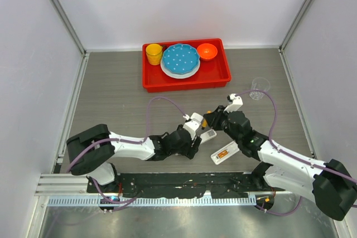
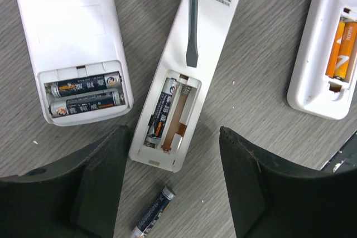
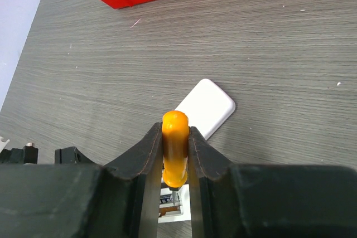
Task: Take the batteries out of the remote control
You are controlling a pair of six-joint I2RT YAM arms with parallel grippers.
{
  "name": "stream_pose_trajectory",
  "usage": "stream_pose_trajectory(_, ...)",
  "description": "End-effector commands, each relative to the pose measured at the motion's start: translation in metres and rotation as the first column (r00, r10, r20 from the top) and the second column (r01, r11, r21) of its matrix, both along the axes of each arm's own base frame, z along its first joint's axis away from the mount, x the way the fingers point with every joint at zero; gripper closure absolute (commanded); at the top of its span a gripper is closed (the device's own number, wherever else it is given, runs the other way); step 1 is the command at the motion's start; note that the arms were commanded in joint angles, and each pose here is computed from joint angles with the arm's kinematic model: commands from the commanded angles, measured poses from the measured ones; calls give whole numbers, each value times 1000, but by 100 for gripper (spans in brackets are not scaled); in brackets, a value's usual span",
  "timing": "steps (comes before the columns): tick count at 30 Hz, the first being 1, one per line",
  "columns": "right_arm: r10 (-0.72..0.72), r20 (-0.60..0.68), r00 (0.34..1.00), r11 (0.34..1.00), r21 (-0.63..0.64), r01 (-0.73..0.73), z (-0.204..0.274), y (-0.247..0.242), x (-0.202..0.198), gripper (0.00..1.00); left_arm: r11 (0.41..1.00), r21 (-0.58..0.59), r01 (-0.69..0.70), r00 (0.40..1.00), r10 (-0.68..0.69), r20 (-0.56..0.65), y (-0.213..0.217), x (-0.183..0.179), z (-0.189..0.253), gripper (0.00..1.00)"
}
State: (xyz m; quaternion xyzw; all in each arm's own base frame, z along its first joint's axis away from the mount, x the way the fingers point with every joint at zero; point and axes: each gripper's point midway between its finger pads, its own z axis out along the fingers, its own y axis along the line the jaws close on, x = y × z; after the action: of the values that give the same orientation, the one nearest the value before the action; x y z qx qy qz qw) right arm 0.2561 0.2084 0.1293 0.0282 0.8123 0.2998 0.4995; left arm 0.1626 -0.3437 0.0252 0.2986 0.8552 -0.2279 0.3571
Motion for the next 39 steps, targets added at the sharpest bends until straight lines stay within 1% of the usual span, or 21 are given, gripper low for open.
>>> stream_pose_trajectory(1,-2,40,999,1000,14,1,10,3,5,99,997,78,20,992,-10,-129,26,-30,-33,34)
stream_pose_trajectory(2,5,45,999,1000,20,-6,12,5,5,99,996,87,15,992,-4,-130,28,-30,-35,38)
stream_pose_trajectory(5,16,40,999,1000,21,-16,10,8,6,99,993,116,5,993,9,-121,31,-29,-40,45)
stream_pose_trajectory(6,17,36,999,1000,19,-17,9,9,6,99,991,130,5,993,11,-119,32,-30,-42,46)
stream_pose_trajectory(7,14,37,999,1000,20,-15,9,9,7,99,990,143,-7,994,23,-107,33,-27,-43,51)
stream_pose_trajectory(9,14,39,999,1000,21,-15,9,9,7,99,983,181,-9,994,29,-104,37,-27,-50,57)
stream_pose_trajectory(11,12,42,999,1000,18,-13,8,8,7,99,978,206,-14,995,34,-98,38,-27,-54,66)
stream_pose_trajectory(12,11,42,999,1000,16,-12,7,8,7,99,978,209,-10,995,31,-98,38,-28,-55,69)
stream_pose_trajectory(13,9,40,999,1000,13,-10,5,8,7,99,978,211,-8,995,30,-99,37,-28,-55,73)
stream_pose_trajectory(15,12,42,999,1000,16,-13,4,8,7,99,978,208,-3,995,25,-101,35,-30,-55,77)
stream_pose_trajectory(27,19,11,1000,1000,-16,-19,-16,10,8,98,979,205,-7,994,29,-105,35,-32,-56,81)
stream_pose_trajectory(39,48,-44,998,999,15,-47,-29,15,-1,99,978,209,-12,994,34,-102,35,-31,-57,82)
